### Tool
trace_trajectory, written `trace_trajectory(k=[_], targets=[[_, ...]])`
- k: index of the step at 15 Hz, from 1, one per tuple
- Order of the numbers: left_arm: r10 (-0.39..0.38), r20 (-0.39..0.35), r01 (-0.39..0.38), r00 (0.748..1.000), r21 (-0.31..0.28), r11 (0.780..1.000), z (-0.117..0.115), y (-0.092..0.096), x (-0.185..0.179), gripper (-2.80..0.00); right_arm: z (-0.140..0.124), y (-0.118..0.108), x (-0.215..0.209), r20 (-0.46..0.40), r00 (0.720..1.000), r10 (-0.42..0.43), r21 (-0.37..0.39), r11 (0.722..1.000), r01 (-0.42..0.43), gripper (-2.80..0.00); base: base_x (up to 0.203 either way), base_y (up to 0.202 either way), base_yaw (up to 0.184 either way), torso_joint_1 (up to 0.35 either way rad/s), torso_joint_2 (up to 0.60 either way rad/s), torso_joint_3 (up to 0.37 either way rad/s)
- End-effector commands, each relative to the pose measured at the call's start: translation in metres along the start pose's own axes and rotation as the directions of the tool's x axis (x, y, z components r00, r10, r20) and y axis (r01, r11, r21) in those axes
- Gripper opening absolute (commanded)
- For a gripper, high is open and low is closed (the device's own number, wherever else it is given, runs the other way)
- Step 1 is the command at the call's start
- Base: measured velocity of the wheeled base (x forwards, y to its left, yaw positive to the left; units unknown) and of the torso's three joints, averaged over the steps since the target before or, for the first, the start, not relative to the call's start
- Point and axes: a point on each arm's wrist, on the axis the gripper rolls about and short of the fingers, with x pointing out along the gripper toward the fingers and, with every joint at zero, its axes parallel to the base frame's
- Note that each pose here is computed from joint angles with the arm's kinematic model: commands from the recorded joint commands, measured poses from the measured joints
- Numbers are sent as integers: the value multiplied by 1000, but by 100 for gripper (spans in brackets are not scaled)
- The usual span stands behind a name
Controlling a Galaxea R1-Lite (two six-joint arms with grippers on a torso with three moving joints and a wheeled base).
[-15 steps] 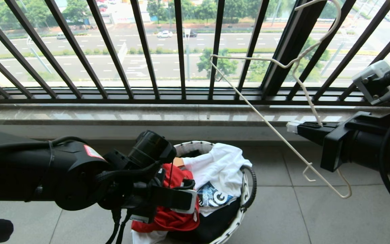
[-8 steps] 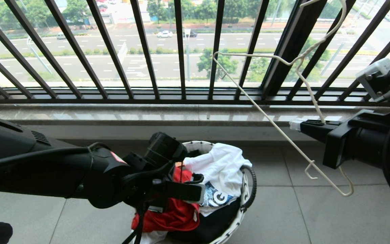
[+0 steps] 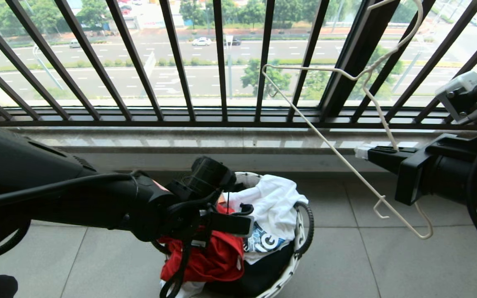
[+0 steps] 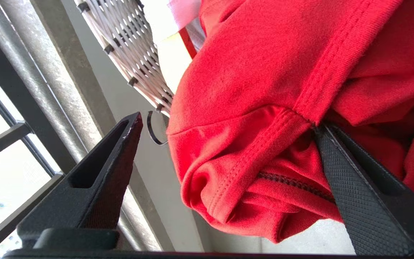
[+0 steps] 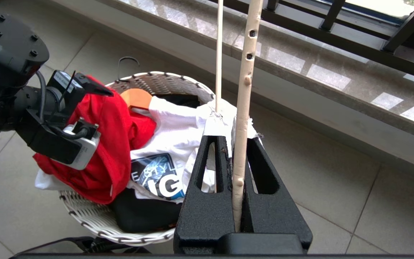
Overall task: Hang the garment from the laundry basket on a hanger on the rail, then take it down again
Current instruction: Pick up clothes from the basket
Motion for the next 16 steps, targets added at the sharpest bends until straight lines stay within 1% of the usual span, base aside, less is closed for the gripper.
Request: trace_trajectory(k=[1,3,7,9,11,12,14,16], targets=[[45,8,-45,999,-15,999,2,15,0,0,-1,0,1,-3,1000,1,-1,1000,-1,-280,0,0,0,0,0,0],[72,6,-72,997,-35,997,0,25,-1,0,-1,0,1,-3,1000,1,-1,1000,-1,-280,0,0,0,0,0,0],[106,7,-105,994,-56,993,-6,34,-11,0,-1,0,1,-3,1000,1,-1,1000,-1,-280,0,0,0,0,0,0],[134,15,-133,991,-74,988,-7,40,-18,0,-1,0,1,-3,1000,-1,-2,1000,1,-280,0,0,0,0,0,0],[170,25,-167,985,-92,982,-6,45,-18,0,-1,0,1,-3,1000,1,-3,1000,-1,-280,0,0,0,0,0,0],[164,21,-162,986,-88,983,-7,43,-16,0,-1,0,1,-3,1000,1,-2,1000,-1,-280,0,0,0,0,0,0],[134,12,-132,991,-74,988,-10,33,-13,0,-1,0,1,-2,1000,0,-1,1000,-1,-280,0,0,0,0,0,0],[122,8,-121,992,-73,990,-10,29,-10,0,0,0,1,-1,1000,0,-1,1000,0,-280,0,0,0,0,0,0]])
